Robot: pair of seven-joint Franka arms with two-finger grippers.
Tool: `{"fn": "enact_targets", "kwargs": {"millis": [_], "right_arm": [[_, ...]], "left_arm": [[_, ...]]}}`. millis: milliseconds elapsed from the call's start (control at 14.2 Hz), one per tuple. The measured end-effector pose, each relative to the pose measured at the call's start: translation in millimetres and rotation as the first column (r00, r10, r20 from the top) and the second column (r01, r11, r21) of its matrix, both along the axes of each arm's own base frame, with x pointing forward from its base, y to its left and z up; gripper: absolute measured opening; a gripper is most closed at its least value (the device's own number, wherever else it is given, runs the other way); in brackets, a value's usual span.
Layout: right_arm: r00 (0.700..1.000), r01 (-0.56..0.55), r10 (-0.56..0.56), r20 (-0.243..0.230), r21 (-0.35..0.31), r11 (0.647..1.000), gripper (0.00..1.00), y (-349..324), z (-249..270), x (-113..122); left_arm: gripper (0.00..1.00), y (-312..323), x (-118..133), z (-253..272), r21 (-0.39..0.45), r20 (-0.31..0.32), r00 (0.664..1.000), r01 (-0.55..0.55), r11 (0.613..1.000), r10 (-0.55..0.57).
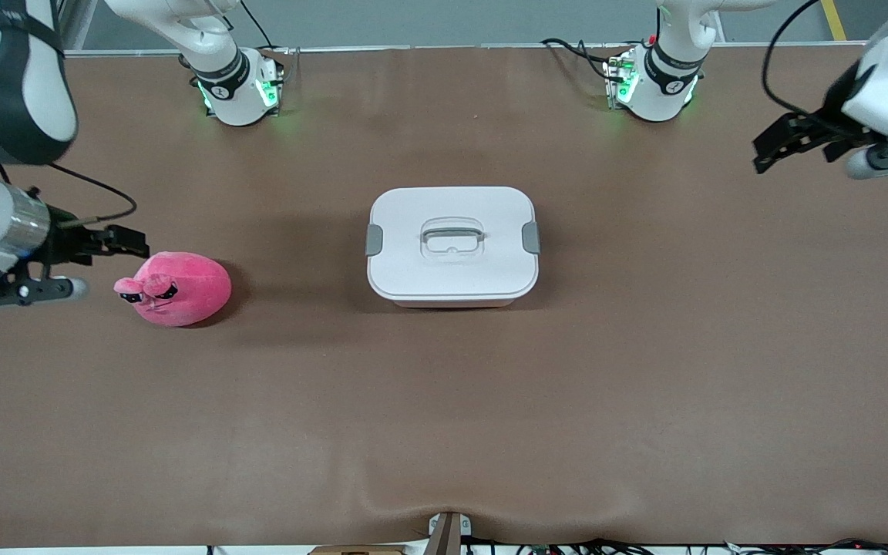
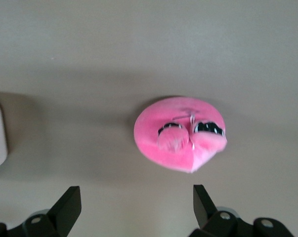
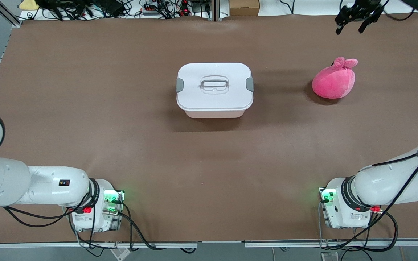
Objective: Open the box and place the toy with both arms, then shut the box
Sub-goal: 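Reach the right gripper to the pink toy while the left gripper reaches the lid handle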
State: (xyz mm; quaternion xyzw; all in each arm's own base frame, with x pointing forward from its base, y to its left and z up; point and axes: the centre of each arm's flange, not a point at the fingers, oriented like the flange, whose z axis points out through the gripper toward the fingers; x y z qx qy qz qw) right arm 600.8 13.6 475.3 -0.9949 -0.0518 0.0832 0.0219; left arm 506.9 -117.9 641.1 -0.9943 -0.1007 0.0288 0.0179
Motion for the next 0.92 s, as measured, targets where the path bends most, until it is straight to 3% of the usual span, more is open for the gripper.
{"fn": "enact_targets", "kwargs": {"millis": [70, 282, 493, 634, 916], "right_arm": [[1.0, -0.004, 0.004, -0.002, 0.0, 1.0, 1.0, 0, -19, 1], [0.999, -0.016, 0.016, -0.036, -0.003, 1.0, 1.0, 1, -60, 2], [0.998, -0.031, 0.031, -0.048, -0.004, 1.0, 1.0, 7, -82, 1], [0.996, -0.078, 0.078, -0.046, 0.002, 0.997, 1.0, 11, -95, -1], [0.994, -0.096, 0.096, -0.058, 0.006, 0.995, 1.0, -5, -113, 0]], "left_arm": [[0.94, -25, 0, -9, 0.007, -0.008, 0.999, -0.041, 0.999, 0.041], [0.65, -100, -2, -38, 0.018, -0.012, 0.981, -0.193, 0.981, 0.193], [0.61, -166, -6, -72, 0.01, -0.019, 0.934, -0.358, 0.934, 0.358], [0.66, -202, -9, -94, -0.005, -0.023, 0.885, -0.464, 0.886, 0.464], [0.65, -263, -17, -139, -0.011, -0.037, 0.761, -0.648, 0.762, 0.647]]}}
